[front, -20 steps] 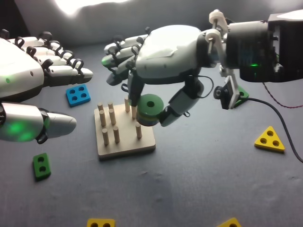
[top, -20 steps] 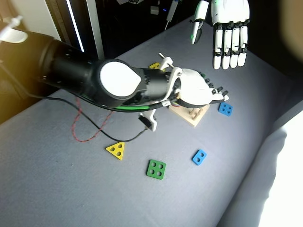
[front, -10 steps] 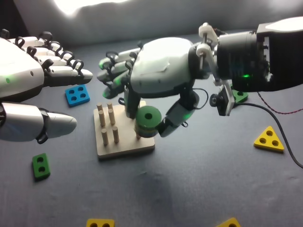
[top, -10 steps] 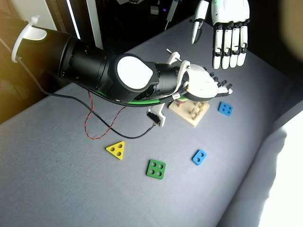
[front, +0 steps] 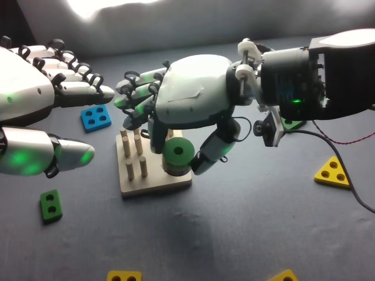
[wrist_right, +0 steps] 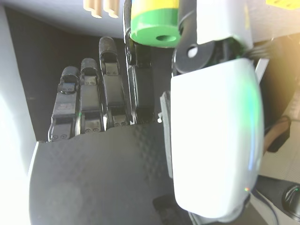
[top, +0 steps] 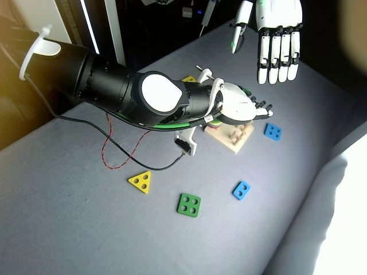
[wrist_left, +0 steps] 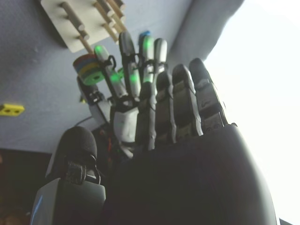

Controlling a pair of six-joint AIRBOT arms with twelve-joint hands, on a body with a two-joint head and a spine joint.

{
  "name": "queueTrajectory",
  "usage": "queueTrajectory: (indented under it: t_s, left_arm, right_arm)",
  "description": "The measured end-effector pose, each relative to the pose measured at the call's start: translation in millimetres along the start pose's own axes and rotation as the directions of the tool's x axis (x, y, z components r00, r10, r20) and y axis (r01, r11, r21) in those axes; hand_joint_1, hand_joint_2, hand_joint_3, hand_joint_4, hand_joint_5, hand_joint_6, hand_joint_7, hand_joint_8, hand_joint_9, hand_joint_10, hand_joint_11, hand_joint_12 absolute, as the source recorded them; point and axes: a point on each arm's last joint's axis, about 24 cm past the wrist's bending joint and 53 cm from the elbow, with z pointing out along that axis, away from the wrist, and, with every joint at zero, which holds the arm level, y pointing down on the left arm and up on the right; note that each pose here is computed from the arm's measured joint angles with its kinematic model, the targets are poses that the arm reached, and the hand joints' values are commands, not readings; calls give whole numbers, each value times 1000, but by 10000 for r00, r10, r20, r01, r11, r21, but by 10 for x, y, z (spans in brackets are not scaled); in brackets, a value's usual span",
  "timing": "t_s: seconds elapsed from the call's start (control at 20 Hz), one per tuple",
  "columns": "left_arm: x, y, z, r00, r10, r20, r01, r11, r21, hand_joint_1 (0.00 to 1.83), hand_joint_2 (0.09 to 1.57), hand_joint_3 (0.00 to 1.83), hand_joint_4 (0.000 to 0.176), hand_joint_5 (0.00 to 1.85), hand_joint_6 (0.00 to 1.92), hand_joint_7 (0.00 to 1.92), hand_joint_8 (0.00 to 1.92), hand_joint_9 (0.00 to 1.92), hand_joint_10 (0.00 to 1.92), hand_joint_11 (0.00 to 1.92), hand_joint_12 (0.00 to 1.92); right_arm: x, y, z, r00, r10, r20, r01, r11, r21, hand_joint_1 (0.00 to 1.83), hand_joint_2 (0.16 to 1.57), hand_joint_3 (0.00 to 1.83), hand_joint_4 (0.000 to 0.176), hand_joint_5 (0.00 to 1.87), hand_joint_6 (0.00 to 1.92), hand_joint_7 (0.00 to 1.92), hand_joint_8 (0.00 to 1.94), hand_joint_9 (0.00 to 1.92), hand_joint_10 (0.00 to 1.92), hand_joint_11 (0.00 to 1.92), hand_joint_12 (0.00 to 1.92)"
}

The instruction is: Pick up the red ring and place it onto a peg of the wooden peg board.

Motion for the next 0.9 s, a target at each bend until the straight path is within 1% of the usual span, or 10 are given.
queueTrajectory:
  t_s: [0.05,0.1,0.2,0.25,0.35,0.45,0.5,0.55,0.85,0.9]
  left_arm:
    - [0,-1,0,10000,4,1,-4,10000,4,0,1353,0,0,181,0,190,5,136,6,0,280]
    - [1,1,0,10000,19,-3,-19,10000,-3,0,1354,0,0,178,0,186,2,131,2,0,280]
    - [1,0,0,10000,27,-2,-27,10000,1,0,1356,1,0,166,0,165,1,112,0,0,222]
    - [0,2,0,10000,27,-2,-27,10000,-6,0,1354,0,0,189,2,193,3,138,3,0,277]
    - [1,0,0,10000,30,-3,-30,10000,1,0,1359,2,0,177,2,173,3,119,2,0,241]
    - [1,0,0,10000,30,-3,-30,10000,1,0,1360,2,0,178,4,177,6,121,5,0,224]
    - [0,0,0,10000,35,-1,-35,10000,-1,0,1362,2,0,196,4,196,5,141,5,0,286]
    - [-1,-2,0,10000,31,2,-31,10000,6,0,1357,0,0,181,3,179,4,124,3,0,242]
    - [0,-1,0,10000,43,0,-43,10000,3,0,1362,1,0,197,3,202,4,145,4,0,282]
    - [0,-1,0,10000,43,0,-43,10000,3,0,1360,0,0,204,3,211,4,152,4,0,308]
  right_arm:
    - [-4,-4,14,10000,44,22,-45,10000,7,1169,959,0,8,1458,121,413,0,103,0,0,0]
    - [-10,-12,24,10000,81,40,-81,10000,5,1160,961,0,40,1451,132,364,0,85,1,0,0]
    - [-23,-40,39,9999,136,86,-136,9999,43,1159,960,0,45,1450,139,359,2,99,8,0,0]
    - [-33,-56,40,9998,154,111,-155,9998,78,1176,961,0,0,1443,150,371,4,104,7,0,0]
    - [-50,-99,36,9997,192,157,-194,9997,153,1171,981,1,0,1327,389,363,0,110,0,0,0]
    - [-73,-166,35,9995,240,225,-246,9993,268,1158,995,1,0,1273,493,373,0,119,1,0,0]
    - [-84,-195,41,9993,278,261,-287,9990,328,1166,988,0,0,1299,448,395,1,150,5,0,0]
    - [-87,-213,40,9993,275,271,-285,9989,385,1184,988,0,0,1299,442,395,1,139,5,0,0]
    - [-67,-157,113,9997,61,243,-69,9995,298,1156,998,0,0,1260,520,377,6,136,0,0,0]
    - [-64,-142,128,9997,52,238,-59,9996,272,1147,999,1,11,1256,529,347,5,134,0,0,0]
